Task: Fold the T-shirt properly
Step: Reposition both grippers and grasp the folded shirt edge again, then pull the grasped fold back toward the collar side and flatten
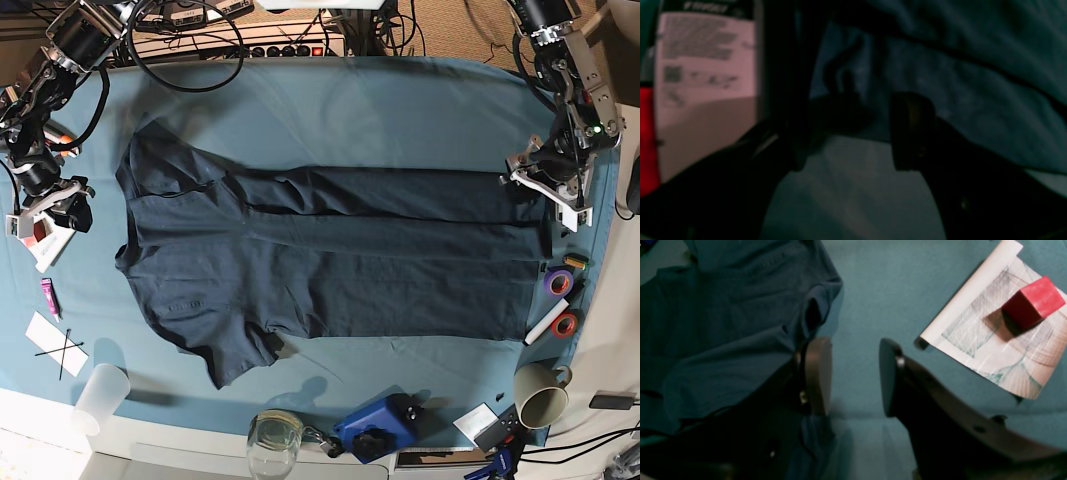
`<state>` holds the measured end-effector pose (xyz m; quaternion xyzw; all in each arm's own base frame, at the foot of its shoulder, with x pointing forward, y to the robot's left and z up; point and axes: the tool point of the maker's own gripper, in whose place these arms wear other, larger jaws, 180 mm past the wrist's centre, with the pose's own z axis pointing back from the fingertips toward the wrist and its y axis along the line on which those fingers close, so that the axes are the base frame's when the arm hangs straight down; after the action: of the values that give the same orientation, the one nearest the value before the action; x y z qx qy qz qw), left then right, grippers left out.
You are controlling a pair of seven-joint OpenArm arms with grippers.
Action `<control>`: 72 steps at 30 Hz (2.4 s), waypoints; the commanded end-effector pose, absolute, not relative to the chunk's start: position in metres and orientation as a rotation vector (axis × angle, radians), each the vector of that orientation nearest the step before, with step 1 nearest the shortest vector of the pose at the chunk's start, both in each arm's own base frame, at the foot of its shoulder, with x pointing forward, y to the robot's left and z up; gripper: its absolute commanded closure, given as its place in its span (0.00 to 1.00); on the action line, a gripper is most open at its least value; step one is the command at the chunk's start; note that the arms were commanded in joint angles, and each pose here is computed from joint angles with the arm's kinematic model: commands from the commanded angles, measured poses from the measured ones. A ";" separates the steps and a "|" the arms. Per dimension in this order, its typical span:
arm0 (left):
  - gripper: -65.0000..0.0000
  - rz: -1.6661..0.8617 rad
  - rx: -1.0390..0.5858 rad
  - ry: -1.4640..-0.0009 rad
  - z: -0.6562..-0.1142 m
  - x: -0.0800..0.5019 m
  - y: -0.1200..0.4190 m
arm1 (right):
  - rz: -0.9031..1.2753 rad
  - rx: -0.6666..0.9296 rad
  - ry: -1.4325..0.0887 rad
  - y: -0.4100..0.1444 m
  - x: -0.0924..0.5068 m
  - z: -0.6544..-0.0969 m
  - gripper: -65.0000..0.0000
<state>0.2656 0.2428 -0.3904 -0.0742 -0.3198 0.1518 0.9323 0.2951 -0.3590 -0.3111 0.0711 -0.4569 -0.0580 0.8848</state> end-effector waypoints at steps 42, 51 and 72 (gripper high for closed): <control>0.44 0.344 -0.128 -0.730 -0.381 0.272 0.266 | -0.225 0.408 -0.733 -0.330 0.231 -0.368 0.64; 0.44 0.344 -0.128 -0.730 -0.381 0.272 0.266 | -0.119 0.440 -0.622 -0.294 0.232 -0.396 0.64; 1.00 0.307 -0.168 -0.726 -0.379 0.271 0.260 | -0.105 0.366 -0.683 -0.312 0.237 -0.375 1.00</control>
<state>0.2636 0.2543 -0.3907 -0.0859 -0.3338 0.1535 0.9261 0.2315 -0.3027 -0.3869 0.1924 -0.3188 -0.0595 0.9262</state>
